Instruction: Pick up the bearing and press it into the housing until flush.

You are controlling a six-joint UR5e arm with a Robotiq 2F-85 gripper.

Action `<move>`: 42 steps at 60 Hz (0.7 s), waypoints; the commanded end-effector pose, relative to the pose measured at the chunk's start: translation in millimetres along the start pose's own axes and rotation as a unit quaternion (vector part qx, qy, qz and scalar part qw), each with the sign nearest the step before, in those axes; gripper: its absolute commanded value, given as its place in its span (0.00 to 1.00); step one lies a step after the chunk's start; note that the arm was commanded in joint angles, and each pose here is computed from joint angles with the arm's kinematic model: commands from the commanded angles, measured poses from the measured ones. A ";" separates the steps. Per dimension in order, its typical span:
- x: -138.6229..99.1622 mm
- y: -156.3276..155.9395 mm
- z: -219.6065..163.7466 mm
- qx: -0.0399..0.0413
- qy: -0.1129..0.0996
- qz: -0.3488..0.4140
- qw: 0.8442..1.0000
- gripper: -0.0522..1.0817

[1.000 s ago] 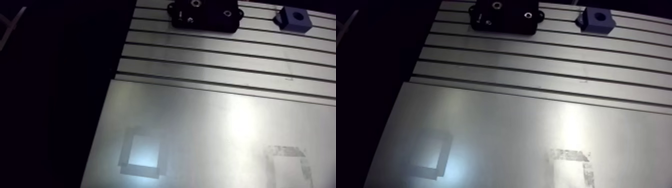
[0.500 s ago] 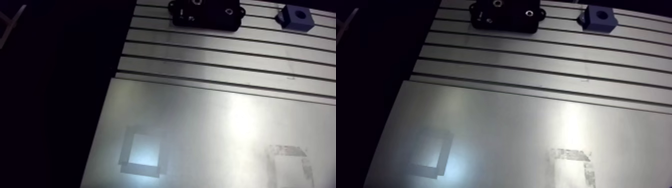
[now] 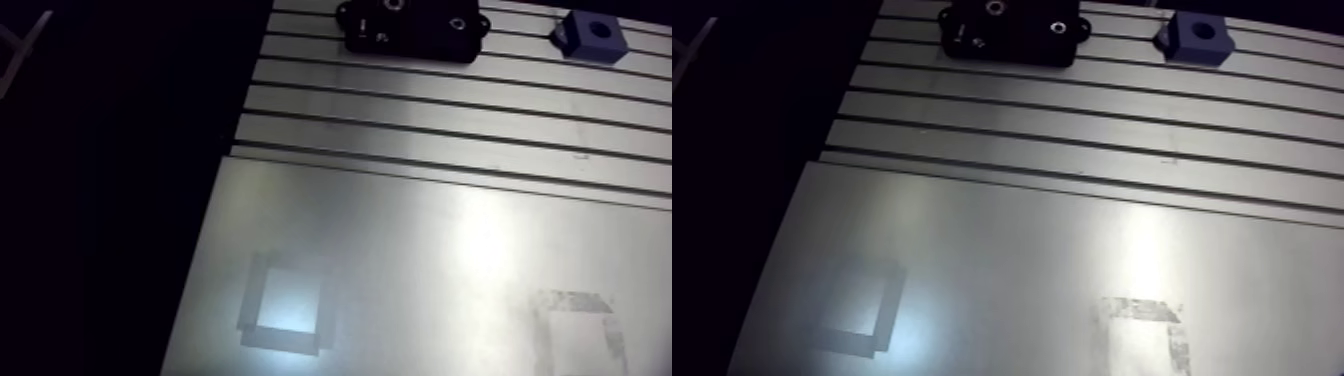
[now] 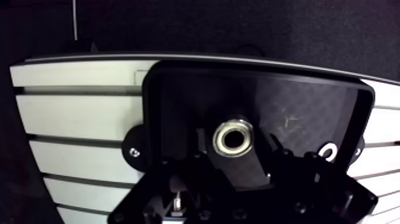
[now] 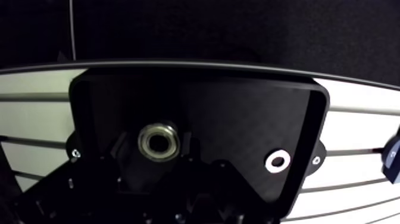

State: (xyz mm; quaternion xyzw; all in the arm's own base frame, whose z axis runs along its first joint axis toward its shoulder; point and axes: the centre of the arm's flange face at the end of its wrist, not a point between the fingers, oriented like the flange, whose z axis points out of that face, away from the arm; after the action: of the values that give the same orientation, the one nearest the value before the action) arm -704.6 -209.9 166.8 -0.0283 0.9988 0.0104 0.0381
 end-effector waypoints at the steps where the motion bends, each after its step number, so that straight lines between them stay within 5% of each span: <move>1: -0.5 0.4 -1.5 0.000 0.001 0.000 1.000 0.46; 42: -1.4 1.4 -2.3 0.000 0.001 0.000 1.000 0.50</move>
State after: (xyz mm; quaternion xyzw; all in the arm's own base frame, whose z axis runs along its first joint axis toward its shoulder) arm -703.0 -208.4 167.6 -0.0281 0.9988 0.0104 0.0388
